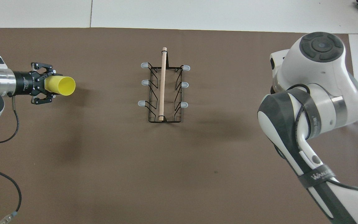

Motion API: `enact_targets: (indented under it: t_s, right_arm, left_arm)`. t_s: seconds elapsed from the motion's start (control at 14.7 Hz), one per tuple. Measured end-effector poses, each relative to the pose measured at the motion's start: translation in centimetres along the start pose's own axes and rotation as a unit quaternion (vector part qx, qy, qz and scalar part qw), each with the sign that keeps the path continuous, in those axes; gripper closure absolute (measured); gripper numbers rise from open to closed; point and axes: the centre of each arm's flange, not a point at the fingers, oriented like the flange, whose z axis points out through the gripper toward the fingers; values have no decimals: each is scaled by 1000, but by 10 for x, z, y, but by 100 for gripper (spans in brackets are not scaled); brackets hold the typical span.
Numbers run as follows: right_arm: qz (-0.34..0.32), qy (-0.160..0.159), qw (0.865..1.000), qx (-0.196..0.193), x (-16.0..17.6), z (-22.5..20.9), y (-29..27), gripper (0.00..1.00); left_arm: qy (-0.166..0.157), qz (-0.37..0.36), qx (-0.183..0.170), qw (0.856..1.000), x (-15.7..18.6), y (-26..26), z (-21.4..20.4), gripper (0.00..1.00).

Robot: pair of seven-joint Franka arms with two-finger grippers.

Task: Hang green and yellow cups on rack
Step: 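Lift the yellow cup with the left gripper while the right gripper lifts the green cup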

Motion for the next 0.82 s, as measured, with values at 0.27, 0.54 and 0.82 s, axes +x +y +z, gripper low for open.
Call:
enact_targets:
  t_s: [0.27,0.54,0.82]
  right_arm:
    - [29,99,993,63,7,-15,-4,32]
    - [62,219,964,141,14,-26,-15,32]
    - [87,320,924,193,6,-25,-16,32]
  left_arm:
    - [49,85,33,995,-41,8,-53,33]
    - [111,174,100,973,-120,20,-47,33]
    - [185,220,141,947,-210,26,-7,33]
